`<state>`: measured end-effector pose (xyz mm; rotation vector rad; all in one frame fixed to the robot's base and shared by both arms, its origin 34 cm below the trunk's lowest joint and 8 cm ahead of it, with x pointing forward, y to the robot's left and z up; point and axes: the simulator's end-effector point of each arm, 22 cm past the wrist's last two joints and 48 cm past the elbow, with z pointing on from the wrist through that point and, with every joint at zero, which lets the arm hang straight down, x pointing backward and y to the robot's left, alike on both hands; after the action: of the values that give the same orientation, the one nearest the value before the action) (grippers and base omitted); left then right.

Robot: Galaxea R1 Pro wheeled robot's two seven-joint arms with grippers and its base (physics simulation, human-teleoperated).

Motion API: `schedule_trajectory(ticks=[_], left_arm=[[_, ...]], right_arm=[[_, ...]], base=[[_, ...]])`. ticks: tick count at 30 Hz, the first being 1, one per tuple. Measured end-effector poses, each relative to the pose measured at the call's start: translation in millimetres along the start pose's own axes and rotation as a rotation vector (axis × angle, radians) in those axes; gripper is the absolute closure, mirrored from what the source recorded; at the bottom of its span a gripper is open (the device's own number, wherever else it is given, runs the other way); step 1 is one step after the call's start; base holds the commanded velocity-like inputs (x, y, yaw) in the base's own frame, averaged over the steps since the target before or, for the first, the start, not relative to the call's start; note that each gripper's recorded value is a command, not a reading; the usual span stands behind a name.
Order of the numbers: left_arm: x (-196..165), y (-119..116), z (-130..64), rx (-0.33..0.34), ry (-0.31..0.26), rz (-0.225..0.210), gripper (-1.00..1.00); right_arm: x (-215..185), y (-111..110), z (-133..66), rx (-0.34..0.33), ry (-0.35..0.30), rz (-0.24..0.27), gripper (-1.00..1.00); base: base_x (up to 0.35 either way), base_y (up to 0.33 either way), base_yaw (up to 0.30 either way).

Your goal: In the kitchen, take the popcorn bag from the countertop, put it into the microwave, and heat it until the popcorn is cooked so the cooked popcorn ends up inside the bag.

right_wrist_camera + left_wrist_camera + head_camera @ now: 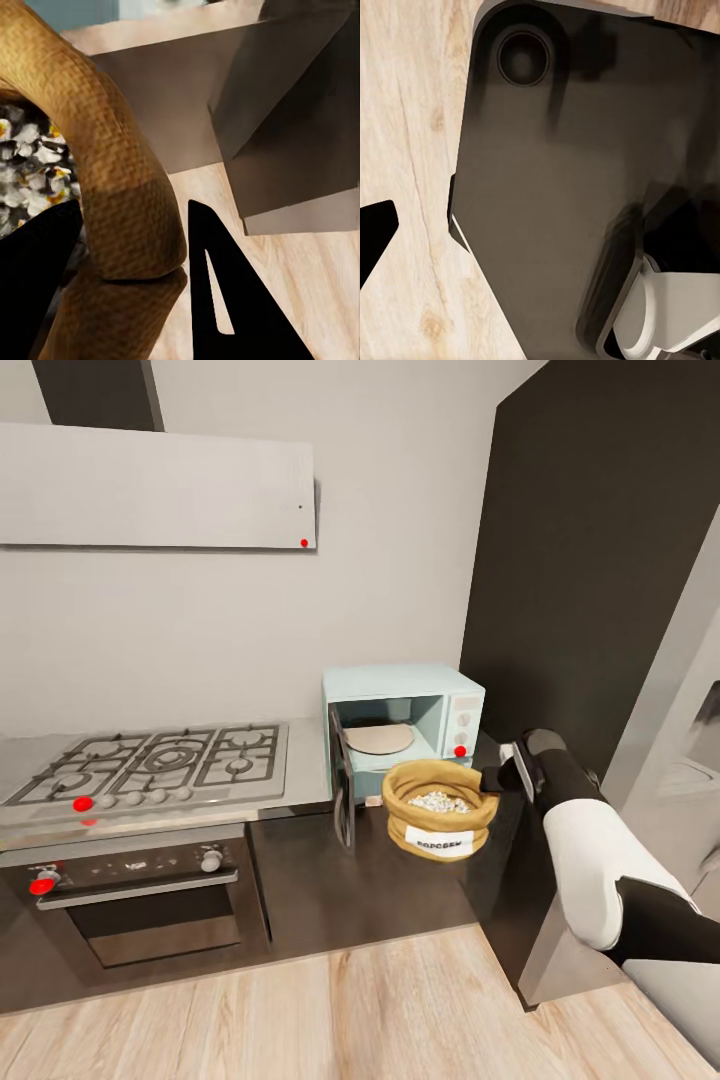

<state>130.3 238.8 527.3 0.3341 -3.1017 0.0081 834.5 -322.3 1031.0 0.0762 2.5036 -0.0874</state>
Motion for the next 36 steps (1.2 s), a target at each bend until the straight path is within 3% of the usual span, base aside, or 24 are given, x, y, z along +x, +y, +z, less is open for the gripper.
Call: schedule_trajectory(ticks=[6, 13, 29, 36], left_arm=[[0, 0, 0.0, 0.000, 0.000, 0.002, -1.00], [0, 0, 0.0, 0.000, 0.000, 0.004, -1.00], [0, 0, 0.0, -0.005, 0.000, -0.007, -1.00], [0, 1, 0.0, -0.005, 0.000, -0.004, -1.00]], right_arm=[[-55, 16, -34.1, -0.034, -0.044, -0.012, 1.00], [-85, 31, -57.3, -0.044, -0.060, -0.035, 1.00], [-88, 30, -59.8, -0.027, -0.059, -0.042, 1.00], [-94, 29, -64.6, -0.035, -0.075, -0.033, 1.00]], base=[[0.000, 0.000, 0.000], [0.000, 0.000, 0.000], [0.003, 0.000, 0.000], [0.178, 0.000, -0.021]])
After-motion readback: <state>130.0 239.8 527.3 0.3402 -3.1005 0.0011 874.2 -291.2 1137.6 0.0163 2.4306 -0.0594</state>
